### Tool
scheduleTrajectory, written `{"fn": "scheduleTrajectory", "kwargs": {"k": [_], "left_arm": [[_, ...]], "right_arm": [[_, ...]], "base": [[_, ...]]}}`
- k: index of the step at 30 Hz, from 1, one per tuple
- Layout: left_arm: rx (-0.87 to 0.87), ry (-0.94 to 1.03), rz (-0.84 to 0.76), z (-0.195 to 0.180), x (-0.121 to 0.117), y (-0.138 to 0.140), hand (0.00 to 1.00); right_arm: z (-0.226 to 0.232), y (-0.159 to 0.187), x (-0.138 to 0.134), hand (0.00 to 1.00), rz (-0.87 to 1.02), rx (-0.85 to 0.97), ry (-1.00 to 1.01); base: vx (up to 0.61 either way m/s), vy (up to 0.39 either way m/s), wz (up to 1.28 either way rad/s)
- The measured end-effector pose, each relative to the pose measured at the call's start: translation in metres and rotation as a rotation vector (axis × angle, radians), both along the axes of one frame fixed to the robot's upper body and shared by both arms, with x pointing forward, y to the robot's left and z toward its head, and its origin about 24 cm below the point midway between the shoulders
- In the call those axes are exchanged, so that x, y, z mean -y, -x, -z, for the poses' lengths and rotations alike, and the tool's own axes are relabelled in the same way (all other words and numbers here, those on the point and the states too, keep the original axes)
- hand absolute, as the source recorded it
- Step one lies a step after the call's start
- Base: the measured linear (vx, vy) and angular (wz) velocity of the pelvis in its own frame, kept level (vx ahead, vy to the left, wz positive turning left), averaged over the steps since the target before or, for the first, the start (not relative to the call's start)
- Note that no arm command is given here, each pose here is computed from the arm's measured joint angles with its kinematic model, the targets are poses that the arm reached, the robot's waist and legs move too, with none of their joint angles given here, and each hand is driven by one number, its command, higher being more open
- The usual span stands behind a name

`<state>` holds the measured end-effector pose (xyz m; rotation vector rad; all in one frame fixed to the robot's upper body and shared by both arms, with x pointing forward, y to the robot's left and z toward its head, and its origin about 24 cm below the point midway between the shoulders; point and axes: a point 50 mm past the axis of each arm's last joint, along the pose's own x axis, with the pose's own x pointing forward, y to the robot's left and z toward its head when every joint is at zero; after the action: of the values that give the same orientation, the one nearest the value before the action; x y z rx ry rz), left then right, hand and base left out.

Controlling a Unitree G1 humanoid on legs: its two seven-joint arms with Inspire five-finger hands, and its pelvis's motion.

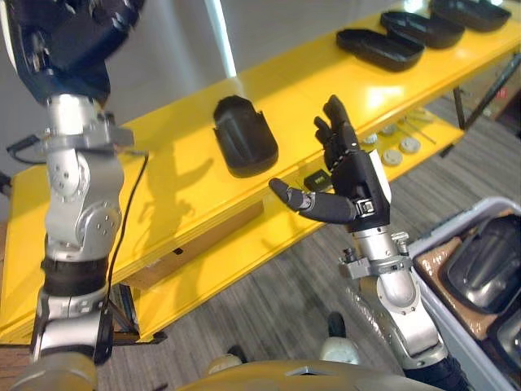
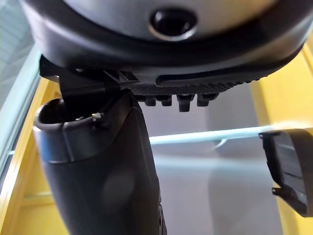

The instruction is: Walk over and take three plastic housings, then place them on the shelf

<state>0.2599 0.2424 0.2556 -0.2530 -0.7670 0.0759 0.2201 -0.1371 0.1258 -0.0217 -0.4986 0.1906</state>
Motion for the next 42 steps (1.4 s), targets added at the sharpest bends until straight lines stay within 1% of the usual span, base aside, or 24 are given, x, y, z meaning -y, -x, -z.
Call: {"fn": "scheduleTrajectory", "kwargs": {"k": [1,2,4,6,8,9,10,13,15,18,23,28,35,38,40,42], "left_arm": [[-0.019,0.004,-0.001,0.008,-0.006,0.005,1.00],[-0.055,0.006,-0.032,0.023,-0.020,0.015,1.00],[-0.092,0.038,-0.072,0.041,-0.030,0.028,1.00],[-0.143,0.071,-0.159,0.069,-0.040,0.051,1.00],[-0.224,0.100,-0.235,0.098,-0.041,0.074,1.00],[-0.242,0.115,-0.242,0.107,-0.040,0.080,1.00],[-0.276,0.145,-0.252,0.119,-0.038,0.093,1.00],[-0.333,0.197,-0.258,0.140,-0.030,0.109,1.00],[-0.336,0.200,-0.223,0.143,-0.024,0.108,1.00],[-0.297,0.164,-0.161,0.137,-0.015,0.108,1.00],[-0.265,0.103,-0.101,0.132,-0.002,0.106,1.00],[-0.181,0.062,-0.044,0.116,0.006,0.092,1.00],[-0.081,0.049,-0.008,0.098,0.013,0.080,1.00],[-0.054,0.039,0.022,0.093,0.018,0.075,1.00],[-0.017,0.045,0.055,0.089,0.023,0.073,1.00],[-0.002,0.046,0.077,0.086,0.028,0.069,1.00]], "right_arm": [[0.002,-0.003,0.006,1.00,0.038,-0.007,-0.002],[0.005,-0.006,0.016,1.00,0.096,-0.025,-0.005],[0.008,-0.005,0.027,1.00,0.156,-0.035,-0.011],[0.009,-0.003,0.041,1.00,0.227,-0.043,-0.022],[0.016,0.001,0.054,1.00,0.310,-0.093,-0.035],[0.019,0.002,0.058,1.00,0.334,-0.110,-0.039],[0.023,0.004,0.062,1.00,0.367,-0.141,-0.038],[0.028,0.004,0.066,1.00,0.439,-0.170,0.042],[0.032,0.004,0.068,1.00,0.477,-0.181,0.102],[0.036,0.001,0.070,1.00,0.504,-0.203,0.152],[0.032,-0.021,0.086,1.00,0.521,-0.214,0.263],[0.005,-0.048,0.101,1.00,0.543,-0.131,0.357],[-0.013,-0.064,0.110,1.00,0.553,-0.085,0.412],[-0.027,-0.073,0.112,1.00,0.543,-0.050,0.444],[-0.043,-0.080,0.107,1.00,0.512,-0.001,0.454],[-0.048,-0.082,0.102,1.00,0.484,0.025,0.458]], "base": [[-0.06,-0.028,0.23],[-0.06,-0.028,0.21],[-0.03,-0.023,0.29],[0.00,-0.019,0.40],[0.02,-0.010,0.36],[0.03,-0.004,0.27],[0.01,0.004,0.16],[0.00,0.007,0.17],[-0.02,0.003,0.22],[-0.03,0.002,0.20],[-0.03,0.005,0.09],[-0.01,0.001,0.09],[-0.01,0.008,0.02],[-0.03,0.014,0.04],[-0.03,0.009,0.01],[-0.03,0.011,0.04]]}}
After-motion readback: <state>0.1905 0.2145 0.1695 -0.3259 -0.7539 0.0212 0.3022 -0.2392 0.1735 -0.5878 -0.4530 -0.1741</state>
